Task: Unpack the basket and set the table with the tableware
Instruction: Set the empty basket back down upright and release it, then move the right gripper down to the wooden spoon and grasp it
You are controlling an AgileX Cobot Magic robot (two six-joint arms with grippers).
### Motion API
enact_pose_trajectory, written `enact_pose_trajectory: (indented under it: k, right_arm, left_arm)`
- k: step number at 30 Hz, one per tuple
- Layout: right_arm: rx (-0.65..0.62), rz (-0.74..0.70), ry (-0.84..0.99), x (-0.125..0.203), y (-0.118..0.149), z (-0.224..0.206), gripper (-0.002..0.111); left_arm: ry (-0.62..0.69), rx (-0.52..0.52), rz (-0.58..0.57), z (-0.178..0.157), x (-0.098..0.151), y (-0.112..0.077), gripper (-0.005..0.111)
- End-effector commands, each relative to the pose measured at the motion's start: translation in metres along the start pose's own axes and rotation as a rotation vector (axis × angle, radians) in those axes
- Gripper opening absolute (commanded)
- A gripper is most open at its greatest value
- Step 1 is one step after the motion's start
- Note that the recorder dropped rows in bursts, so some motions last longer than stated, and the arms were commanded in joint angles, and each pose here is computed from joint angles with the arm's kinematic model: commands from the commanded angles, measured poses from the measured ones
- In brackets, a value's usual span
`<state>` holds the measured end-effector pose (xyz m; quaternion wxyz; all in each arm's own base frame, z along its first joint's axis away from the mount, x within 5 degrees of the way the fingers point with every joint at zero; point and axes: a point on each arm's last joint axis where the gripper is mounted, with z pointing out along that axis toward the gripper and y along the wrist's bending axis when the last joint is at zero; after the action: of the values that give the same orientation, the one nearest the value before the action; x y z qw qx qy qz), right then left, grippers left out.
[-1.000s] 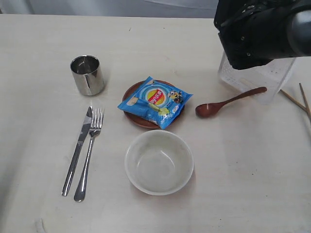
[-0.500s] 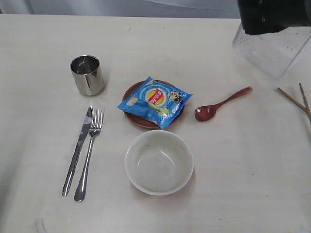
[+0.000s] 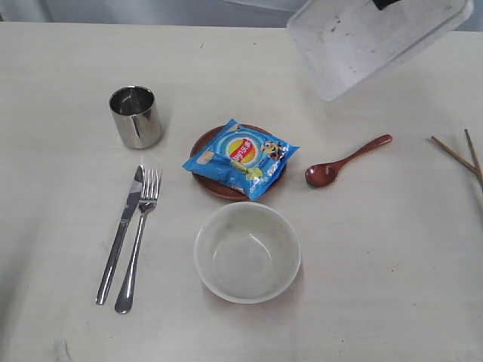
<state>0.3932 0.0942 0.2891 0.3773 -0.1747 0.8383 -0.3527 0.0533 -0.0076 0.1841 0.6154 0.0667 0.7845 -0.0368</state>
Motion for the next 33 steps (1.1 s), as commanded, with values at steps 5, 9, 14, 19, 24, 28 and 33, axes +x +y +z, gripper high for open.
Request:
enact_pose_trajectory:
  k: [5,9,14,19,24,28,33]
  right_arm:
    - [-0.397,0.5,0.076,0.002,0.0,0.02,0.0]
    - [-0.489,0.626,0.192,0.012,0.02,0.039,0.0]
    - [-0.608,0.629,0.294,0.02,0.056,0.056,0.0]
    - [-0.629,0.602,0.319,0.026,0.071,0.067,0.0]
    - [-0.634,0.588,0.314,0.026,0.073,0.068,0.009]
    - [-0.633,0.581,0.342,0.029,0.073,0.067,0.054]
    - [-0.602,0.448,0.437,0.022,0.055,0.059,0.054]
  left_arm:
    - [-0.008,0.006,-0.005,0.0,0.0,0.0,0.0]
    - [-0.008,0.006,-0.005,0.0,0.0,0.0,0.0]
    - [-0.008,0.006,-0.005,0.0,0.0,0.0,0.0]
    - [-0.008,0.006,-0.005,0.0,0.0,0.0,0.0]
    - [-0.008,0.006,-0.005,0.0,0.0,0.0,0.0]
    - [-0.008,0.006,-0.005,0.0,0.0,0.0,0.0]
    - [-0.008,0.006,-0.005,0.0,0.0,0.0,0.0]
